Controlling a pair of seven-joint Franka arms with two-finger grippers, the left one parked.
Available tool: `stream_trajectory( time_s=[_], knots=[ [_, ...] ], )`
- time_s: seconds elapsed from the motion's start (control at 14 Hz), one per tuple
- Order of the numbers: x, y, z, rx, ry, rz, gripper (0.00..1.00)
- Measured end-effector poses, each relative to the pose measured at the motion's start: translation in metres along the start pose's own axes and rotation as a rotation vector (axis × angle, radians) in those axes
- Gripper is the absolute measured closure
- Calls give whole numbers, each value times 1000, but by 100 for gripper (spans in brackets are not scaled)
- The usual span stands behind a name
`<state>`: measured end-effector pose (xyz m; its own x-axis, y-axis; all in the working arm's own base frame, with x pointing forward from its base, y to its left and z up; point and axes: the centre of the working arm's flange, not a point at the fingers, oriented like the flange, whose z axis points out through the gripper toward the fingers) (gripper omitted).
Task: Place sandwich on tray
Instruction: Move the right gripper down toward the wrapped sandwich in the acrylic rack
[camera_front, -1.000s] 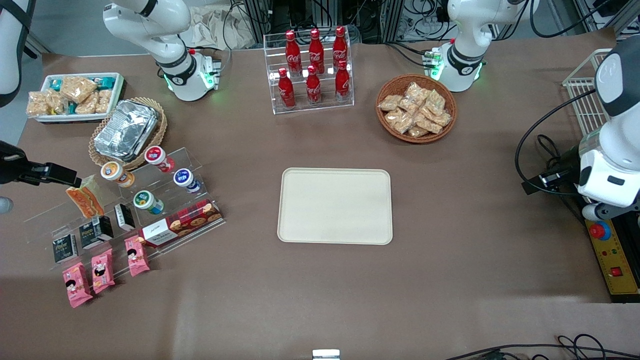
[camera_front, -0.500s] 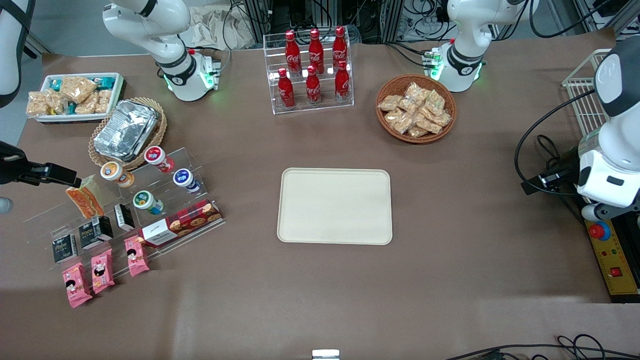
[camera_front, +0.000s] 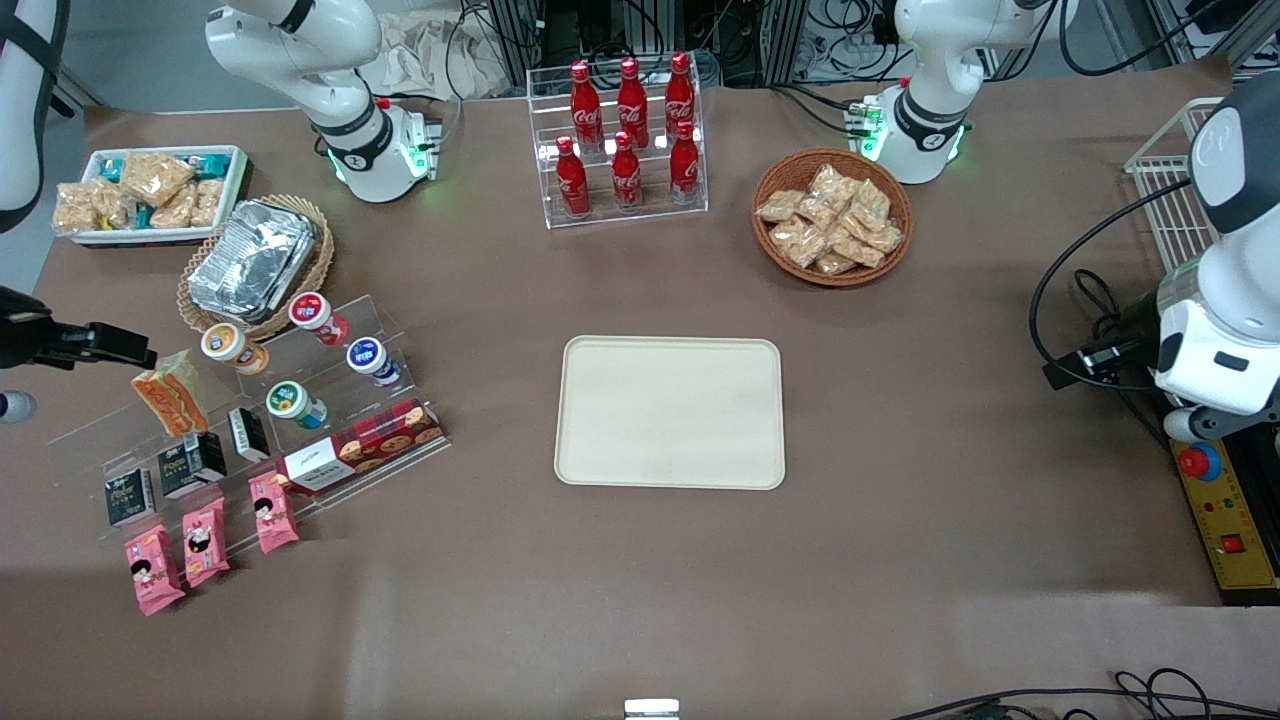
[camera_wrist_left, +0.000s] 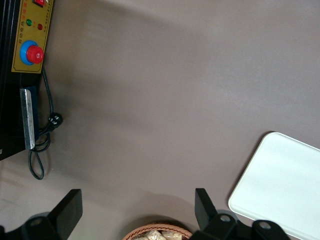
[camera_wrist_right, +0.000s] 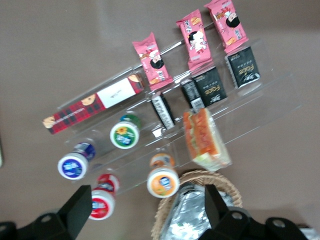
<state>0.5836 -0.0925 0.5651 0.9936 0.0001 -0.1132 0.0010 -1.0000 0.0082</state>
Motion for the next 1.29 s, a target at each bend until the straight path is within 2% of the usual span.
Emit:
stream_trajectory(
  time_s=[0.14,0.29,0.5,0.57,1.0,1.29],
  knots=[
    [-7,22,13,4,7,-49,0],
    [-12,37,26,4,-3,-89,0],
    [-13,46,48,-51,-3,-177,0],
    [-13,46,57,-56,2,-202,0],
    [-21,47,116,-41,-27,-270,0],
    [-27,72,135,-40,-20,-314,0]
  ],
)
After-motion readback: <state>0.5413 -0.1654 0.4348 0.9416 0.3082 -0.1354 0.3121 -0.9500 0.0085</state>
